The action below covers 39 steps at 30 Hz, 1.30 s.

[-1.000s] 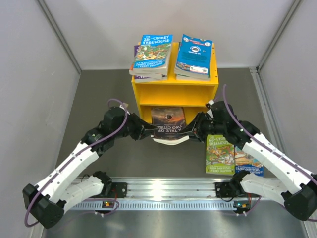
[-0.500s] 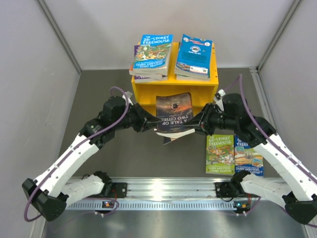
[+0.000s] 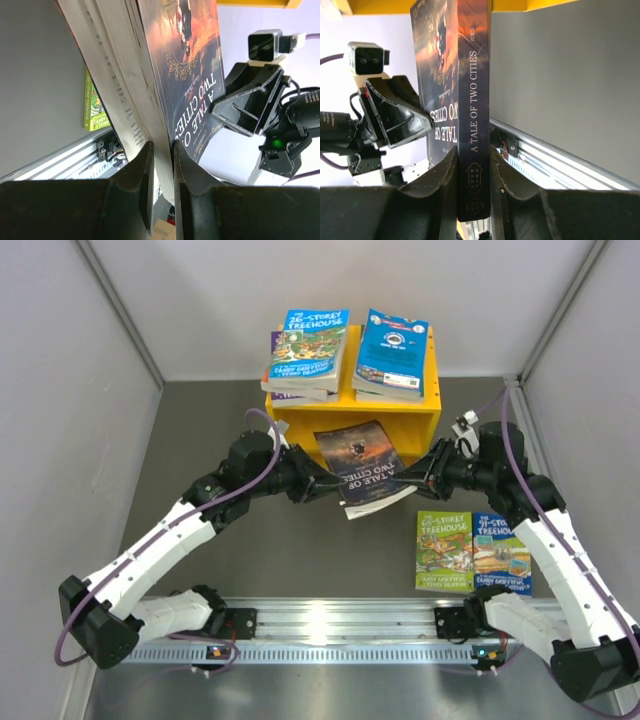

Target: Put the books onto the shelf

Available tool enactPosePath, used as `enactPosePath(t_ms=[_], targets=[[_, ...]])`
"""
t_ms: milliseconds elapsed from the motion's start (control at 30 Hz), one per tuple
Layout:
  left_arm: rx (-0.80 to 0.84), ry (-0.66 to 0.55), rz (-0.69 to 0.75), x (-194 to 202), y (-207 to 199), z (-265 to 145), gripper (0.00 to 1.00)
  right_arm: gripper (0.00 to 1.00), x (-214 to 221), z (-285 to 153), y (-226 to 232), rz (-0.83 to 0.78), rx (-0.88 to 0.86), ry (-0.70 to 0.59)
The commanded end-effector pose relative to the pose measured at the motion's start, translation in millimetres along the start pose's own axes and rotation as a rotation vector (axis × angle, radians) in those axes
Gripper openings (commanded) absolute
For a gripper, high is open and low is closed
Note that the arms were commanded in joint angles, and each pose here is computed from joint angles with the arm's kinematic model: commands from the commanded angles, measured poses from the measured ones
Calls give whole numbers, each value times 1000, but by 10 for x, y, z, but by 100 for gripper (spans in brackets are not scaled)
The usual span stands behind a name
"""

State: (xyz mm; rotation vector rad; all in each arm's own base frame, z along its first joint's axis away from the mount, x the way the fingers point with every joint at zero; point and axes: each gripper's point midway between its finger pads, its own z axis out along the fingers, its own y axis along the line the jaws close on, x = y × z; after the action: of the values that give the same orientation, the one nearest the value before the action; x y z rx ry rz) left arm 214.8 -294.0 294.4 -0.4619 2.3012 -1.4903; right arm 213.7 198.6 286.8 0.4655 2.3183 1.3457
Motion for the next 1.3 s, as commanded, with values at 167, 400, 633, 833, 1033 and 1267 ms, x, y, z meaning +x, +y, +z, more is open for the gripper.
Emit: enactPosePath(t_ms=[167, 400, 633, 833, 1033, 1267], targets=[[2, -48, 81, -113, 7, -76, 52, 0, -698, 4, -313, -57, 81, -271], [-32, -38, 90, -80, 117, -92, 99, 0, -764, 77, -532, 17, 114, -302], [-52, -36, 97, -62, 172, -122, 99, 0, -901, 50, -540, 136, 111, -403], [-75, -30, 128, -52, 217, -152, 99, 0, -919, -9, -779, 243, 186, -523], [-93, -50, 156, -97, 286, -256, 99, 0, -834, 199, -882, 306, 240, -536], [-86, -21, 169, -162, 342, -396, 99, 0, -1033, 467, -792, 351, 296, -624]])
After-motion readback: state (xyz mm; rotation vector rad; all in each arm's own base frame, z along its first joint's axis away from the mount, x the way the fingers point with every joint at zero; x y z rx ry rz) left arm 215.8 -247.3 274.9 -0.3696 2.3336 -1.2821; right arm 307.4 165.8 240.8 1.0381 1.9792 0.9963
